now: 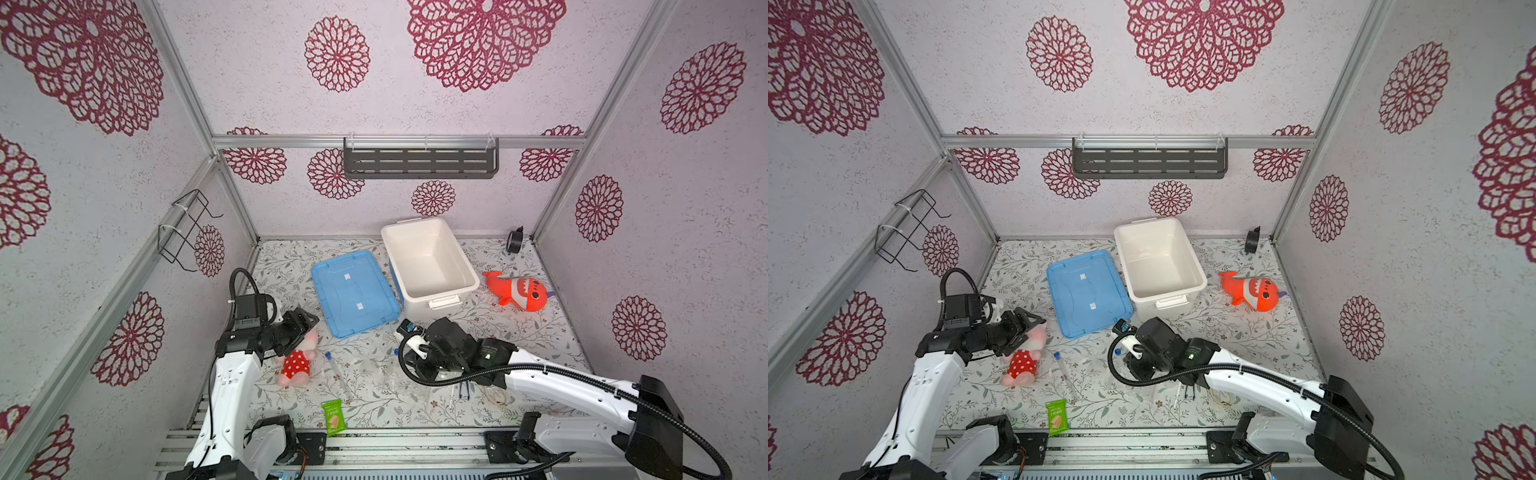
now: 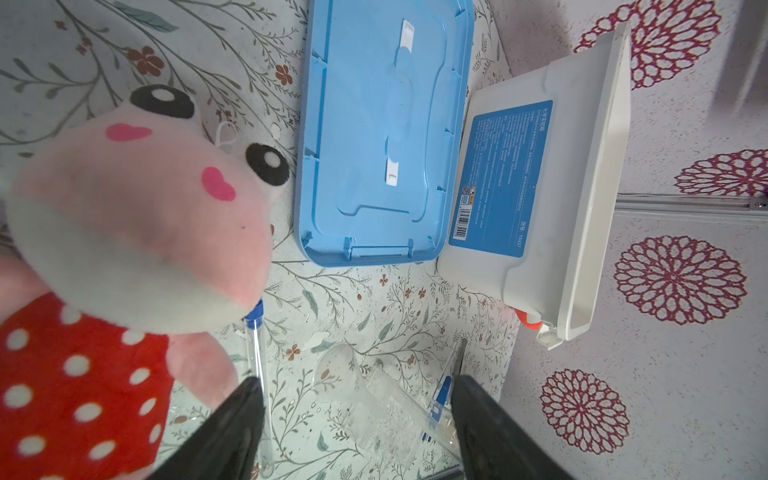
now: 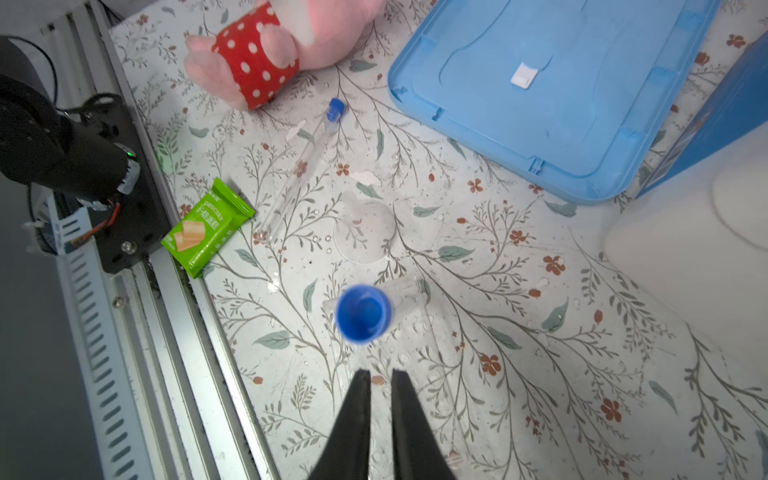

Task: Organize the chemistry lab equipment

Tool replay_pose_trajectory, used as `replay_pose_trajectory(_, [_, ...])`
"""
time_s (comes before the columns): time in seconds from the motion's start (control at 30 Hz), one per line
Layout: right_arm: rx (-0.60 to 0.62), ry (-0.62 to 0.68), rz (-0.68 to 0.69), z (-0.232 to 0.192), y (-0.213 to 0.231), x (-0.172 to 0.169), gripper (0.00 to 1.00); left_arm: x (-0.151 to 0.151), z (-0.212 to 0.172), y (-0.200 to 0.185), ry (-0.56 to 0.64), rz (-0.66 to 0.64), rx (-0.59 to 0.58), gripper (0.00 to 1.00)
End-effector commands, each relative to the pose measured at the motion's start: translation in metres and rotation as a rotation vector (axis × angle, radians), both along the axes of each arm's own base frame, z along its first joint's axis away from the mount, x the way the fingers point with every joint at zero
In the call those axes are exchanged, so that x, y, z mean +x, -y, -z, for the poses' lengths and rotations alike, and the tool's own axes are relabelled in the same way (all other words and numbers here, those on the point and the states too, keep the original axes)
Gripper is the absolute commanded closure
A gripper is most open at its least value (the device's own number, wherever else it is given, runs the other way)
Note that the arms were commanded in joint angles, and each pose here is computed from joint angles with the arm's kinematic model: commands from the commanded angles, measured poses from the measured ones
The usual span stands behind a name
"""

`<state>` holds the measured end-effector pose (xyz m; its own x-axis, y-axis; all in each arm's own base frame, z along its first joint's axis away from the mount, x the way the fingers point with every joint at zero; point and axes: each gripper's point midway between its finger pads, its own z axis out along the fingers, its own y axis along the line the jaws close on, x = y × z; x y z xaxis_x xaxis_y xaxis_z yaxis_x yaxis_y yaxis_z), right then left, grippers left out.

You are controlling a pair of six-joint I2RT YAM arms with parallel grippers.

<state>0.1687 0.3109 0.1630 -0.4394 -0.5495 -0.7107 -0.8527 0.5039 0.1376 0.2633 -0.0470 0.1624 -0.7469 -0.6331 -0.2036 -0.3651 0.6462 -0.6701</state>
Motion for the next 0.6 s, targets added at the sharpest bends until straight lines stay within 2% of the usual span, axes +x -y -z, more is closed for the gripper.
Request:
replay_pose_trajectory(0.0, [0.077, 0.015, -0.006, -0.022, -0.012, 0.01, 0.86, -0.002, 0.003, 0.001, 0.015, 0.012, 0.007, 0.25])
replay_pose_trajectory(0.2, [0.103, 0.001, 0.017, -0.028, -0.013, 0.018, 0.85, -0.002, 0.005, 0.001, 0.01, 0.017, 0.01, 0.25])
replay_pose_trajectory(0.4, [0.075, -0.051, -0.054, -0.014, -0.003, -0.004, 0.84, -0.001, 0.003, 0.002, 0.014, 0.02, 0.006, 0.25])
replay_pose_trajectory(0.57, [0.145, -0.129, -0.151, -0.018, -0.015, -0.024, 0.82, 0.0, 0.002, 0.001, 0.017, 0.022, 0.012, 0.25])
